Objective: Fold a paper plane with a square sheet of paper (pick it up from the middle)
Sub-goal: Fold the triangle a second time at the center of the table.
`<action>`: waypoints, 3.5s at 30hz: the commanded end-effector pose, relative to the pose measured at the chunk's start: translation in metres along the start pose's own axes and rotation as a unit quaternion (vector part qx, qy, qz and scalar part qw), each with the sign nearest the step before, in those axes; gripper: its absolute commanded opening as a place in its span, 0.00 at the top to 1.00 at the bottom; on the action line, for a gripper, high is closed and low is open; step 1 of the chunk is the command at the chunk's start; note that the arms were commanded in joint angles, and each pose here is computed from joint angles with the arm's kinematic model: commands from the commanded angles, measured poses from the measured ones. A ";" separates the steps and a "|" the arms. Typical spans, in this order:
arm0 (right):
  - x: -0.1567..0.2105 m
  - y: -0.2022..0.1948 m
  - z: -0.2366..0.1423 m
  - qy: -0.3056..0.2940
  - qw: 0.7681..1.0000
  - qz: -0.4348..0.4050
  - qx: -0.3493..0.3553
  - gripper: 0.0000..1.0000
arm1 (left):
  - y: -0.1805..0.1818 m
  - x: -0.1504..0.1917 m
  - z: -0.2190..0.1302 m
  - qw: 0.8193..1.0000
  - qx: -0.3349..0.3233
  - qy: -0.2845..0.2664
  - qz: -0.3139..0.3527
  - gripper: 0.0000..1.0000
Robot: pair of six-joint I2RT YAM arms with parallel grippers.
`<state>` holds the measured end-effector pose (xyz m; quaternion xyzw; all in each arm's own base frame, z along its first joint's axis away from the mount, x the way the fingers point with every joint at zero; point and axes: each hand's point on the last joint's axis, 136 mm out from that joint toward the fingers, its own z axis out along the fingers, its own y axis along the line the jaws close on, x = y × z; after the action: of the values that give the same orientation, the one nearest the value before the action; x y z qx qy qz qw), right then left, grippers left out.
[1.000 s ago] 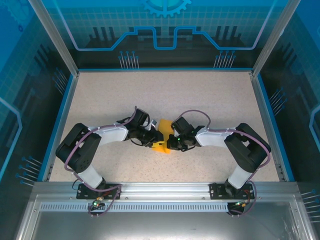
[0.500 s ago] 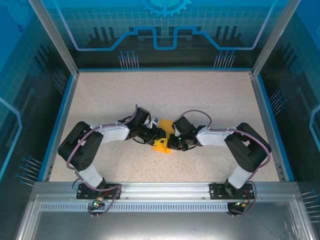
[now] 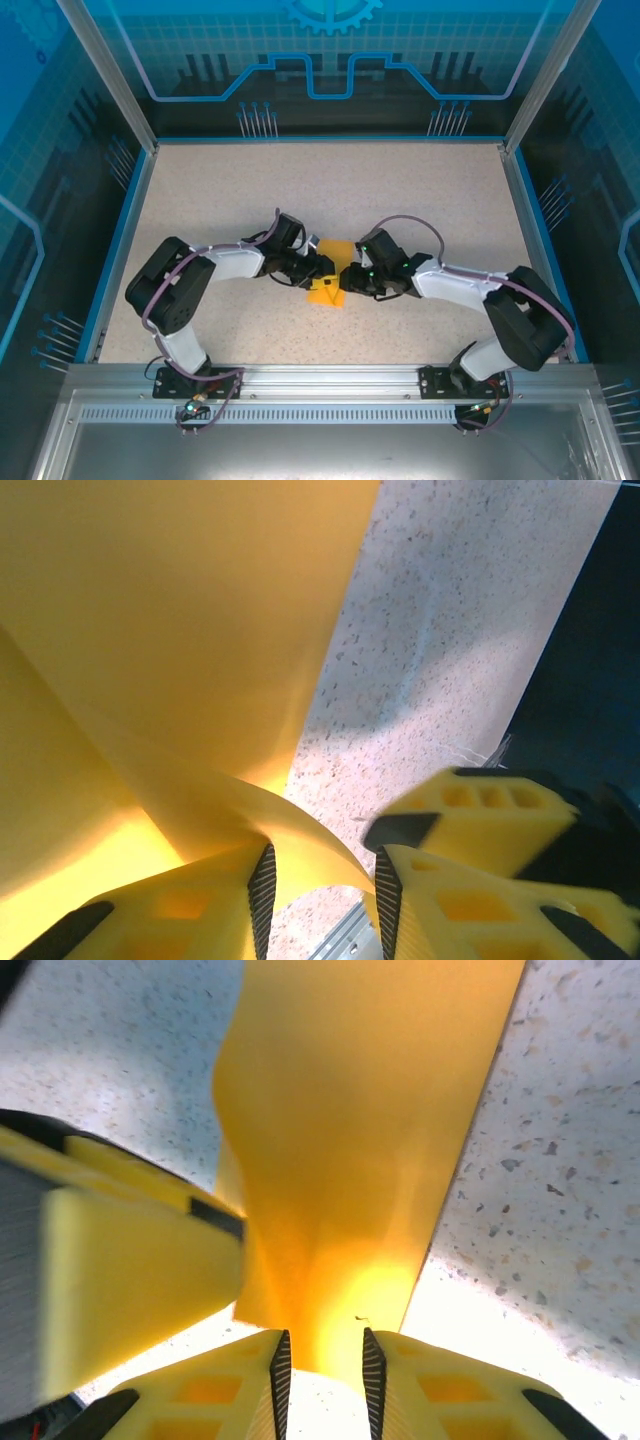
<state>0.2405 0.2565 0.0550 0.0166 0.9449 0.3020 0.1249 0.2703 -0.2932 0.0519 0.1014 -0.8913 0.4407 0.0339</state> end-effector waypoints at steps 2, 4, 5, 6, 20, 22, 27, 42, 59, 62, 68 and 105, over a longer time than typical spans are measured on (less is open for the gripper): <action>0.000 -0.013 -0.008 -0.014 1.000 -0.001 0.006 0.69 | -0.004 -0.003 0.004 1.000 -0.002 0.000 0.003 0.66; -0.002 -0.009 -0.008 -0.012 1.000 -0.008 -0.006 0.67 | -0.002 -0.003 0.005 1.000 -0.005 -0.001 0.002 0.67; -0.003 -0.006 -0.007 -0.011 1.000 -0.011 -0.013 0.66 | -0.002 -0.003 0.005 1.000 -0.006 -0.002 0.002 0.67; -0.005 -0.003 -0.007 -0.011 1.000 -0.013 -0.019 0.65 | -0.001 -0.002 0.005 1.000 -0.007 -0.002 0.002 0.67; -0.005 -0.003 0.006 0.002 1.000 -0.012 -0.027 0.63 | -0.002 -0.002 0.005 1.000 -0.005 -0.005 0.007 0.64; -0.006 -0.003 0.008 0.003 1.000 -0.011 -0.027 0.63 | 0.000 -0.002 0.005 1.000 -0.007 -0.006 0.005 0.68; -0.007 0.001 0.014 0.008 0.999 -0.009 -0.039 0.65 | 0.001 -0.002 0.005 1.000 -0.009 -0.007 0.005 0.76; -0.014 0.005 0.026 0.008 0.998 0.003 -0.069 0.74 | 0.003 0.000 0.003 1.000 -0.013 -0.008 0.005 0.83; -0.015 -0.019 0.036 0.018 1.000 -0.008 -0.002 0.89 | -0.006 -0.004 0.003 1.000 -0.010 -0.007 0.021 0.84; -0.016 -0.021 0.036 0.017 1.000 -0.011 0.004 0.89 | -0.006 -0.006 0.005 1.000 -0.010 -0.006 0.021 0.85; -0.018 -0.024 0.036 0.016 1.000 -0.012 0.012 0.89 | -0.005 -0.008 0.009 1.000 -0.012 0.000 0.020 0.85; -0.027 -0.026 0.040 0.017 0.999 -0.036 0.027 0.89 | 0.003 -0.009 0.018 0.999 -0.028 0.006 0.018 0.85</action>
<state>0.2710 0.2552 0.0143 -0.0168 0.9546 0.2732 0.1177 0.2776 -0.3015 0.0378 0.0934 -0.9015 0.4210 0.0360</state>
